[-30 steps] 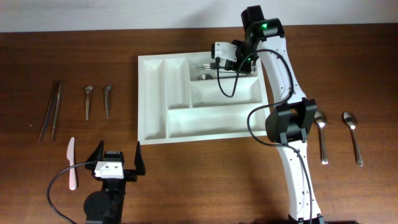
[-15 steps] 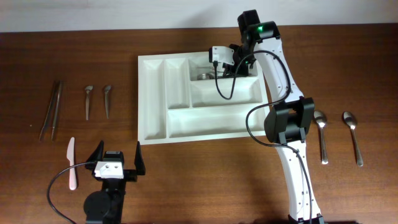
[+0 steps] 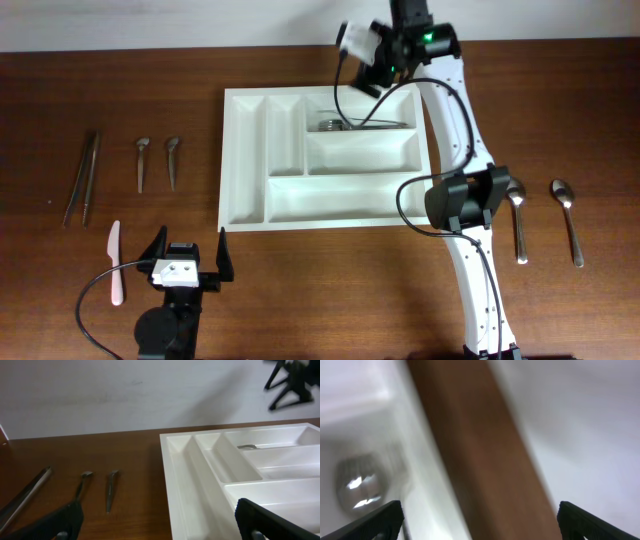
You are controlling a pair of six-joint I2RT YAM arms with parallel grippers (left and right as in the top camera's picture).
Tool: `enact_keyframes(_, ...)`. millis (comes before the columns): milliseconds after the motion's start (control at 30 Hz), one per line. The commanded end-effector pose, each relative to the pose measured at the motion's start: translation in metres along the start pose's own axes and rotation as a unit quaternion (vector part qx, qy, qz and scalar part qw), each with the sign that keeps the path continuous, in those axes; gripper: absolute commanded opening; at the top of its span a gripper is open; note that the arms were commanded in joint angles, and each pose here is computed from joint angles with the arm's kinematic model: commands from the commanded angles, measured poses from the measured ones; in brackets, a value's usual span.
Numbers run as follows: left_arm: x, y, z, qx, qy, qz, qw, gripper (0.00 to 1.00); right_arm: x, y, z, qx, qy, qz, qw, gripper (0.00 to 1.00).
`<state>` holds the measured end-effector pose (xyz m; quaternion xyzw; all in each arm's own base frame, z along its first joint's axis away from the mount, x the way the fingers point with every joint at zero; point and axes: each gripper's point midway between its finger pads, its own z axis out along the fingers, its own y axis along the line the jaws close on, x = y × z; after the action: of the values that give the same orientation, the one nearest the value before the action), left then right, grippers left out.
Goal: Pack container
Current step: 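Withdraw the right gripper right toward the spoons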
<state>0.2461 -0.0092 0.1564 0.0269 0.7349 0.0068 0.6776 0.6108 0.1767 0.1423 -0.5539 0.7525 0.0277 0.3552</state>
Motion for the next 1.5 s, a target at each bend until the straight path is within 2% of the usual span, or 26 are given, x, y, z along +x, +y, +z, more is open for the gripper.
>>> enact_keyframes(0,0.0,0.004,0.0,-0.01,-0.002,-0.003,1.0,0.99,-0.015,-0.069,-0.089,0.169,0.008,0.152,0.974,0.99)
enact_keyframes(67,0.0,0.004,0.0,-0.01,-0.002,-0.003,1.0,0.99,-0.011,-0.082,-0.117,0.209,0.017,0.19,0.959,0.99)
enact_keyframes(167,0.0,0.004,0.0,-0.01,-0.002,-0.003,1.0,0.99,-0.016,-0.081,-0.157,0.222,0.013,0.221,0.95,0.99)
enact_keyframes(333,0.0,0.004,0.0,-0.01,-0.002,-0.003,1.0,0.99,-0.004,-0.054,-0.216,0.214,0.063,0.24,0.945,0.99)
enact_keyframes(500,0.0,0.004,0.0,-0.01,-0.002,-0.003,1.0,0.99,0.01,-0.038,-0.271,0.224,0.081,0.296,0.925,0.99)
enact_keyframes(633,0.0,0.004,0.0,-0.01,-0.002,-0.003,1.0,0.99,0.043,-0.025,-0.311,0.25,0.116,0.385,0.881,0.99)
enact_keyframes(700,0.0,0.004,0.0,-0.01,-0.002,-0.003,1.0,0.99,0.05,-0.028,-0.331,0.27,0.092,0.449,0.847,0.99)
enact_keyframes(933,0.0,0.004,0.0,-0.01,-0.002,-0.003,1.0,0.99,0.061,-0.03,-0.394,0.306,0.044,0.497,0.811,0.98)
enact_keyframes(1067,0.0,0.004,0.0,-0.01,-0.002,-0.003,1.0,0.99,0.073,-0.013,-0.404,0.288,0.068,0.515,0.805,0.99)
enact_keyframes(1167,0.0,0.004,0.0,-0.01,-0.002,-0.003,1.0,0.99,0.103,0.01,-0.397,0.266,0.137,0.537,0.789,0.99)
enact_keyframes(1400,0.0,0.004,0.0,-0.01,-0.002,-0.003,1.0,0.99,0.195,0.079,-0.341,0.147,0.31,0.589,0.732,0.99)
enact_keyframes(1467,0.0,0.004,0.0,-0.01,-0.002,-0.003,1.0,0.99,0.211,0.089,-0.323,0.115,0.323,0.588,0.733,0.99)
